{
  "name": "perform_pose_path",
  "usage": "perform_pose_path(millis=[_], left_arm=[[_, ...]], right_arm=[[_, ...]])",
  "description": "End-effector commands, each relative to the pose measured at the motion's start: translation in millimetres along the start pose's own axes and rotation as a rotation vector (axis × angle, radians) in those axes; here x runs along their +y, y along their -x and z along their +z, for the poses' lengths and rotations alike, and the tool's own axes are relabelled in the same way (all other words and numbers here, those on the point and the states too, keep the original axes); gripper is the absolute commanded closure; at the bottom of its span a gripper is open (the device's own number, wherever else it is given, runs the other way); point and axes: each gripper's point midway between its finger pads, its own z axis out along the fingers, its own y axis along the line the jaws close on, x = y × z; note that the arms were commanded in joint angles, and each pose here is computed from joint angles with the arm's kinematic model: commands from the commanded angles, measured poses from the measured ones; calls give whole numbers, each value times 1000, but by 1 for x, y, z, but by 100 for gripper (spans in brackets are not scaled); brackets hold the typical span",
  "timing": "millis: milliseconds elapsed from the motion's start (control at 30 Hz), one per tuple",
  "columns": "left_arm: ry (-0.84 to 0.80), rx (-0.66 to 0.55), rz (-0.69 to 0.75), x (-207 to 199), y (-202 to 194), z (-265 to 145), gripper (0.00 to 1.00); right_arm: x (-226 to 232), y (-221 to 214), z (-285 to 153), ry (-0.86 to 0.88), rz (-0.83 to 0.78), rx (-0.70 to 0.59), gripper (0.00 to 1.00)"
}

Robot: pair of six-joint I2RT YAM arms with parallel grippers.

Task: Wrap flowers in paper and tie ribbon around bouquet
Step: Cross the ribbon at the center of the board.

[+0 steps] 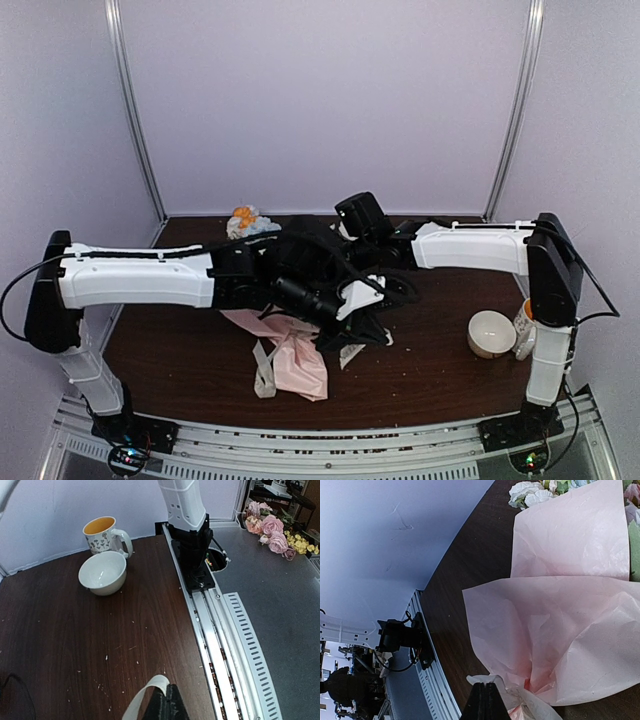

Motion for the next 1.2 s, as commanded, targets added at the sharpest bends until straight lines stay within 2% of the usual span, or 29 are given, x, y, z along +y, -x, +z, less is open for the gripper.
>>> perform_pose_path(millis=[0, 67, 100, 200, 267, 433, 633, 733, 800, 867, 900, 967, 1000, 1067, 1167], left_arm=[[-52, -26, 123, -8, 17, 21, 100], [-38, -17, 133, -4, 17, 26, 97], [-17, -10, 135, 0, 16, 26, 89], [89, 19, 137, 17, 10, 24, 52], [176, 39, 134, 30, 5, 19, 39], [289, 23, 145, 41, 5, 2, 26], [476, 5, 123, 62, 4, -26, 23], [628, -55, 2, 86, -3, -58, 24], [656, -158, -117, 97, -9, -87, 35], [685, -252, -251, 105, -37, -112, 57], [724, -311, -306, 110, -46, -130, 63], [813, -400, -391, 113, -71, -161, 67], [862, -430, -416, 115, -82, -175, 66], [924, -433, -441, 111, -103, -187, 56], [959, -341, -470, 110, -130, -183, 42]], right_arm=[[-4, 5, -1, -18, -25, -14, 100], [-3, 5, -2, -18, -28, -14, 100], [-3, 5, -2, -17, -30, -11, 100], [-3, 4, -2, -20, -37, -7, 100], [-4, 3, -2, -20, -40, -4, 100], [-3, 1, -3, -18, -47, 2, 100], [0, 0, -3, -14, -52, 5, 100], [1, -1, -4, -10, -56, 6, 100], [3, -2, -4, -9, -55, 5, 100], [6, -2, -4, 0, -51, 3, 100], [6, -4, -3, 2, -46, 3, 100], [9, -4, -4, 16, -39, -2, 100], [11, -5, -5, 22, -36, -4, 100], [13, -5, -6, 22, -33, -12, 100], [18, -4, -7, 28, -28, -23, 100]])
